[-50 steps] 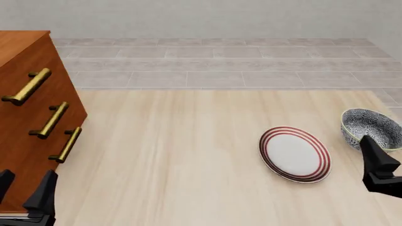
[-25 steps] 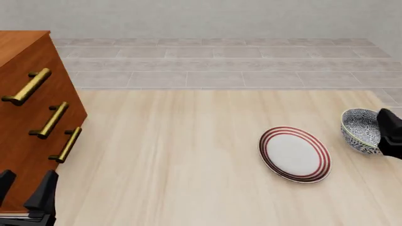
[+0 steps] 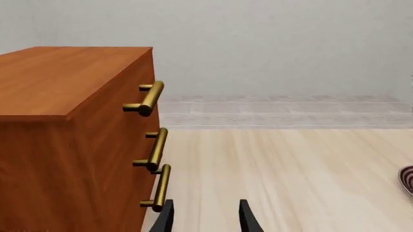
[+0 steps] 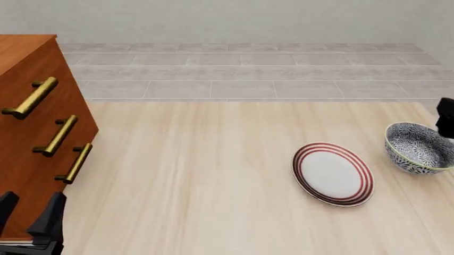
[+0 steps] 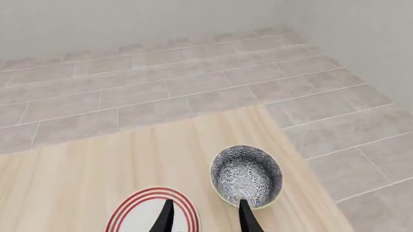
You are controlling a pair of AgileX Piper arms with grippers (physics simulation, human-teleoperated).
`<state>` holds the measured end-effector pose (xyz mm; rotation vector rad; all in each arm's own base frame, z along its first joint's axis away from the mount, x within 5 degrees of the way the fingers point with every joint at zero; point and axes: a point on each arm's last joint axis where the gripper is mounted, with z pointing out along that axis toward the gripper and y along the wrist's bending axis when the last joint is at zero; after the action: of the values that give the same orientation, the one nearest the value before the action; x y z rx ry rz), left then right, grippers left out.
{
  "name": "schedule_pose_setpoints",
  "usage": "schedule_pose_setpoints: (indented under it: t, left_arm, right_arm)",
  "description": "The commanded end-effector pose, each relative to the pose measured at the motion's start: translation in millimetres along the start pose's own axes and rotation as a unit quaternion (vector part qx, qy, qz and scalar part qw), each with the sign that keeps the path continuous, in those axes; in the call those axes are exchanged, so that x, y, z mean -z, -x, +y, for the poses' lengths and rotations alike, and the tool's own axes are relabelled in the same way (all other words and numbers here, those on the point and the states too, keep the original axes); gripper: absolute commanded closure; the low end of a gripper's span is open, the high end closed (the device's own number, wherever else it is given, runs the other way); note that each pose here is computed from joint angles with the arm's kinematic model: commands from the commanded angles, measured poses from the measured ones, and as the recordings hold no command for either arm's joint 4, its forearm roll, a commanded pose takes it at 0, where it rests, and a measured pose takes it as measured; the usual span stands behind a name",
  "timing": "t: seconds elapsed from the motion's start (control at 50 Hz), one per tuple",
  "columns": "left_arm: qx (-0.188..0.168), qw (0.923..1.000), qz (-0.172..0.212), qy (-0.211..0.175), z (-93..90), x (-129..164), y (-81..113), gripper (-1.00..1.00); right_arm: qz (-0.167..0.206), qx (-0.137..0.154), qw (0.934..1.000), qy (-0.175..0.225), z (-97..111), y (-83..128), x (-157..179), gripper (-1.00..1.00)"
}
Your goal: Put the bowl on top of the cabinet.
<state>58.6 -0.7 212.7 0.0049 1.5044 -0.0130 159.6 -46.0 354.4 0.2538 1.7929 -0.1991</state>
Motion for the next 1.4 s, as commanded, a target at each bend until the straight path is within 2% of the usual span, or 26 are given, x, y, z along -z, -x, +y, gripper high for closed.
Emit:
schedule_pose_setpoints:
  t: [0.02, 0.14, 0.18, 0.34, 0.42, 0.46, 0.5, 0.66, 0.76, 0.78, 0.84, 0.92, 1.0, 1.04, 1.2, 1.26, 1.32, 1.4]
  left_arm:
    - [0.002, 1.0000, 0.001, 0.000, 0.0, -0.3, 0.1, -1.00]
    - [0.002, 1.0000, 0.001, 0.000, 0.0, -0.7, 0.1, -1.00]
    - [0.002, 1.0000, 0.001, -0.001, -0.1, -1.0, 0.1, -1.00]
    - [0.002, 1.0000, 0.002, -0.003, -0.3, -0.8, -0.1, -1.00]
    - [0.002, 1.0000, 0.002, -0.002, -0.3, -0.2, -0.3, -1.00]
    - [0.002, 1.0000, 0.002, -0.002, -0.2, -0.2, -0.3, -1.00]
    - [0.002, 1.0000, 0.002, -0.002, -0.3, -0.1, -0.3, -1.00]
    - [0.001, 1.0000, 0.003, -0.003, -0.4, 0.8, -0.8, -1.00]
    - [0.002, 1.0000, 0.003, -0.003, -0.3, 1.6, -1.1, -1.00]
    - [0.002, 1.0000, 0.003, -0.003, -0.3, 1.8, -1.1, -1.00]
    - [0.002, 1.0000, 0.003, -0.002, -0.3, 1.7, -1.1, -1.00]
    - [0.001, 1.0000, 0.003, -0.002, -0.3, 1.7, -1.1, -1.00]
    - [0.002, 1.0000, 0.002, -0.002, -0.3, 1.8, -1.1, -1.00]
    - [0.001, 1.0000, 0.003, -0.003, -0.4, 1.7, -1.2, -1.00]
    - [-0.001, 1.0000, 0.003, -0.003, -0.4, 0.4, -0.8, -1.00]
    - [-0.006, 1.0000, 0.004, -0.005, -0.6, -0.3, -0.9, -1.00]
    - [-0.007, 1.0000, 0.005, -0.005, -0.6, -0.9, -0.8, -1.00]
    - [-0.007, 0.9999, 0.006, -0.005, -0.6, -2.3, -0.7, -1.00]
  right_arm:
    - [0.035, -0.032, 0.9988, -0.013, -4.9, 4.0, -25.7, -1.00]
    - [0.042, -0.042, 0.9979, -0.025, -9.7, 3.9, -29.9, -1.00]
    - [0.039, -0.056, 0.9972, -0.030, -11.2, 5.0, -28.3, -1.00]
    - [0.063, -0.059, 0.9952, -0.047, -19.1, 0.1, -41.7, -1.00]
    - [0.084, -0.038, 0.9937, -0.063, -28.2, -3.3, -52.0, -1.00]
    - [0.086, -0.041, 0.9933, -0.066, -29.6, -3.4, -53.4, -1.00]
    - [0.107, -0.046, 0.9901, -0.078, -36.6, -7.1, -62.4, -1.00]
    - [0.110, -0.044, 0.9889, -0.090, -43.8, -6.7, -67.2, -1.00]
    - [0.124, -0.037, 0.9868, -0.097, -50.0, -9.5, -76.5, -1.00]
    - [0.142, -0.026, 0.9838, -0.106, -58.1, -13.6, -83.1, -1.00]
    - [0.140, -0.018, 0.9845, -0.105, -58.3, -15.0, -85.4, -1.00]
    - [0.144, -0.025, 0.9829, -0.113, -63.8, -19.3, -91.1, -1.00]
    - [0.146, -0.013, 0.9821, -0.118, -69.4, -20.3, -95.7, -1.00]
    - [0.140, -0.007, 0.9830, -0.119, -69.6, -15.5, -93.9, -1.00]
    - [0.144, -0.010, 0.9826, -0.117, -71.0, -10.8, -102.2, -1.00]
    - [0.141, 0.017, 0.9837, -0.110, -68.9, -10.9, -102.4, -1.00]
    - [0.145, 0.002, 0.9825, -0.117, -73.1, -12.1, -106.2, -1.00]
    - [0.149, 0.003, 0.9817, -0.120, -76.6, -12.6, -111.1, -1.00]
